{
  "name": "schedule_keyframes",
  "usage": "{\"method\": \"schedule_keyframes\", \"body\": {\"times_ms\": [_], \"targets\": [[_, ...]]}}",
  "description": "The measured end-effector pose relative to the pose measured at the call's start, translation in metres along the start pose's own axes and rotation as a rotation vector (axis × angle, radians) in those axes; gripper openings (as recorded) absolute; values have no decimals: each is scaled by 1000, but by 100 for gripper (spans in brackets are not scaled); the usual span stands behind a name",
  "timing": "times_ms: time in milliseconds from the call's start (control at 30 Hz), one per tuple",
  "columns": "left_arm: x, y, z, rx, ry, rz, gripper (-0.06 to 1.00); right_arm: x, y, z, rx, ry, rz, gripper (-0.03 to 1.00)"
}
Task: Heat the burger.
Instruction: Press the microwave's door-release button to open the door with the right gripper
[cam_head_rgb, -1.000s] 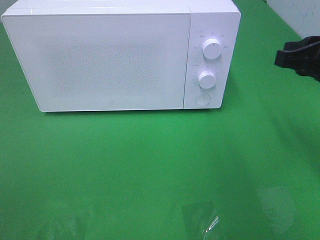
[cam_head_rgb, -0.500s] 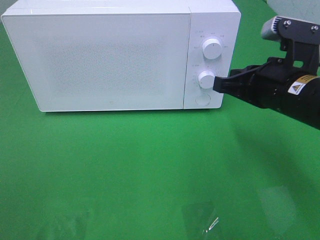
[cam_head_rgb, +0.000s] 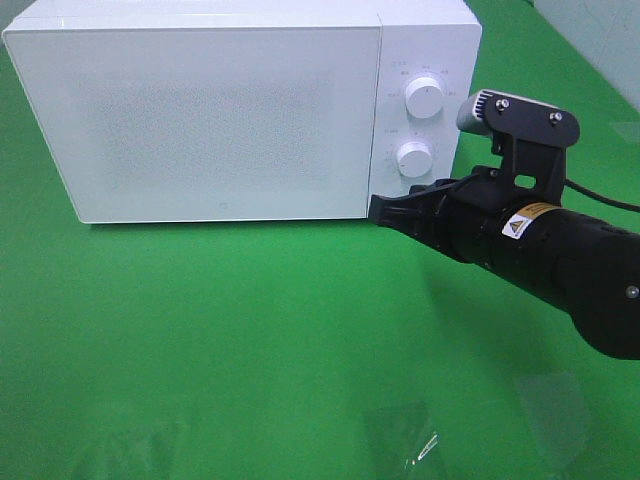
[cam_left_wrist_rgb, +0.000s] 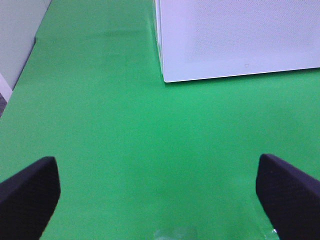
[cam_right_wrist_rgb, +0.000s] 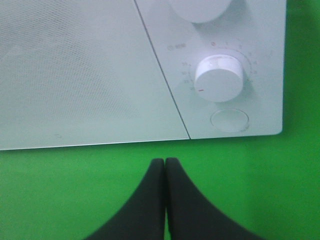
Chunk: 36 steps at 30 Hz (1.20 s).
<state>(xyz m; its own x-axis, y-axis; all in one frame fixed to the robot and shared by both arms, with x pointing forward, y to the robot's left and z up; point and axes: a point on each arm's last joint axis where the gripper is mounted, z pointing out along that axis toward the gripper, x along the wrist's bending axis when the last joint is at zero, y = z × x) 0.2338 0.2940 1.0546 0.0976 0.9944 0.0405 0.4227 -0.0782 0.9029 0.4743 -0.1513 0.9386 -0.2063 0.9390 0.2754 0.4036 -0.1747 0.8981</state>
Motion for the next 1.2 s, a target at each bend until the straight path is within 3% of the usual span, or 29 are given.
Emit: {"method": "schedule_keyframes", "body": {"times_ms": [167,200,233,267,300,333,400,433,467,500,533,567,700,1200], "targets": [[0,0,0,0,0,0,99,-6,-4,2,2,-66,209,2],[0,0,0,0,0,0,99,-7,-4,2,-3,-74,330,2],[0,0,0,0,0,0,99,-7,-4,2,-3,-74,330,2],[0,0,0,0,0,0,99,-7,-4,2,-10,-75,470,2],[0,0,0,0,0,0,99,-7,-4,2,-10,-75,470,2],[0,0,0,0,0,0,99,-7,-4,2,-16,-75,613,2],[0,0,0,0,0,0,99,-7,-4,2,-19,-76,676,2],[0,0,0,0,0,0,99,-7,-4,2,-25,-75,823,2],[0,0,0,0,0,0,99,-7,-4,2,-25,-75,823,2],[0,0,0,0,0,0,99,-7,-4,2,-29,-75,933,2],[0,0,0,0,0,0,99,-7,-4,2,-29,-75,933,2],[0,0,0,0,0,0,99,-7,-4,2,-33,-74,1030,2],[0,0,0,0,0,0,99,-7,-4,3,-41,-71,1147,2],[0,0,0,0,0,0,99,-13,-28,26,-60,-139,1271,2]]}}
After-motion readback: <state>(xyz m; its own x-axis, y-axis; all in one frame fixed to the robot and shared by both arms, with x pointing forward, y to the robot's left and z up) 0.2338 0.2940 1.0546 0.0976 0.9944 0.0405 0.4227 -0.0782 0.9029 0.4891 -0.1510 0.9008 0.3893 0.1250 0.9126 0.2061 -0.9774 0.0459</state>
